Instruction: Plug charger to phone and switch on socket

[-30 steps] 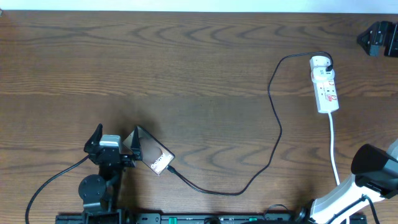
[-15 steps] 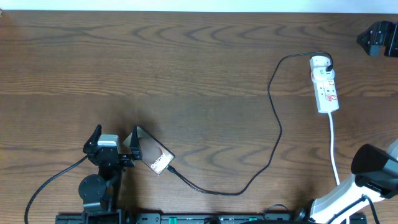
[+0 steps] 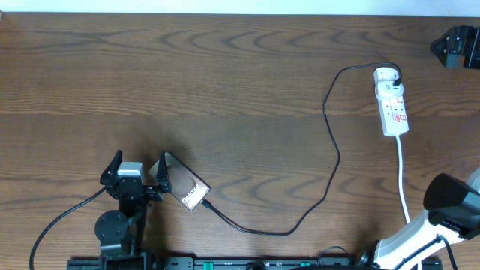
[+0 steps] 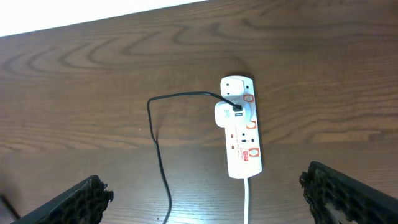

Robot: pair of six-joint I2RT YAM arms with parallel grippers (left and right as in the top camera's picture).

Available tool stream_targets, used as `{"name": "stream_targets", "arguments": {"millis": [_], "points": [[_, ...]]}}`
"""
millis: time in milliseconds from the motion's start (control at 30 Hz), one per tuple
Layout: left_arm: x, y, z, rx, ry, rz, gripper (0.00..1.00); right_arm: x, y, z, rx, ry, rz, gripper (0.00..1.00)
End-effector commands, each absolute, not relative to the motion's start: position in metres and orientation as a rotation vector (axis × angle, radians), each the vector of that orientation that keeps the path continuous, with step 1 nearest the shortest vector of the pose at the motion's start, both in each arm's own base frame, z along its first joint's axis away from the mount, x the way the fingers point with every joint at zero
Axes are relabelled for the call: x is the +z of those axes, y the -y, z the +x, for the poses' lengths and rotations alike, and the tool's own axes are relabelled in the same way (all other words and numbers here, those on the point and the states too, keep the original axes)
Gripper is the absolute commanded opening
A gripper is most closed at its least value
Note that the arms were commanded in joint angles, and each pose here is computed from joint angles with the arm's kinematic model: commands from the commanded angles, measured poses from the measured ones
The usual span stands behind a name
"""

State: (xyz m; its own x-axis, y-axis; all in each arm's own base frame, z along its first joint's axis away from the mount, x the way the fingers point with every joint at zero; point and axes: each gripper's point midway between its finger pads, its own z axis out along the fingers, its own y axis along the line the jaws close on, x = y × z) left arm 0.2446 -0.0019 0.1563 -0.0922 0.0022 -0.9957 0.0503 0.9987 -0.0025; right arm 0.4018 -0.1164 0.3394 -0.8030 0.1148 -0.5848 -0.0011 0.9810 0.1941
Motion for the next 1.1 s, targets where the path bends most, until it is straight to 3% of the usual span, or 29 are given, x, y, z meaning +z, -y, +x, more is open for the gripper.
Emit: {"name": "stream_targets", "arguments": {"millis": [0,300,433,567,767,900,1067], "points": [[0.14,-0.001,0.244,-0.041,-1.711,0.018,0.92,0.338,0.116,0.403,0.25,-2.495,0.09,0.99],[0.14,-0.001,0.244,-0.04,-1.711,0.018,0.92,0.344,0.114,0.4,0.242,-2.483,0.085,0.99],[0.14,-0.001,0.244,-0.04,-1.711,0.018,0.92,0.386,0.099,0.376,0.188,-2.389,0.042,0.99],[0.14,-0.001,0.244,-0.041,-1.711,0.018,0.92,0.44,0.071,0.334,0.118,-2.249,-0.029,0.99],[0.14,-0.001,0.244,-0.041,-1.711,0.018,0.92,0.52,0.025,0.23,-0.022,-1.971,-0.109,0.99],[0.14,-0.001,0.244,-0.04,-1.711,0.018,0.92,0.549,-0.005,0.161,-0.098,-1.808,-0.149,0.99],[0.14,-0.001,0.244,-0.041,-1.711,0.018,0.92,0.558,-0.026,0.104,-0.175,-1.699,-0.17,0.99]]}}
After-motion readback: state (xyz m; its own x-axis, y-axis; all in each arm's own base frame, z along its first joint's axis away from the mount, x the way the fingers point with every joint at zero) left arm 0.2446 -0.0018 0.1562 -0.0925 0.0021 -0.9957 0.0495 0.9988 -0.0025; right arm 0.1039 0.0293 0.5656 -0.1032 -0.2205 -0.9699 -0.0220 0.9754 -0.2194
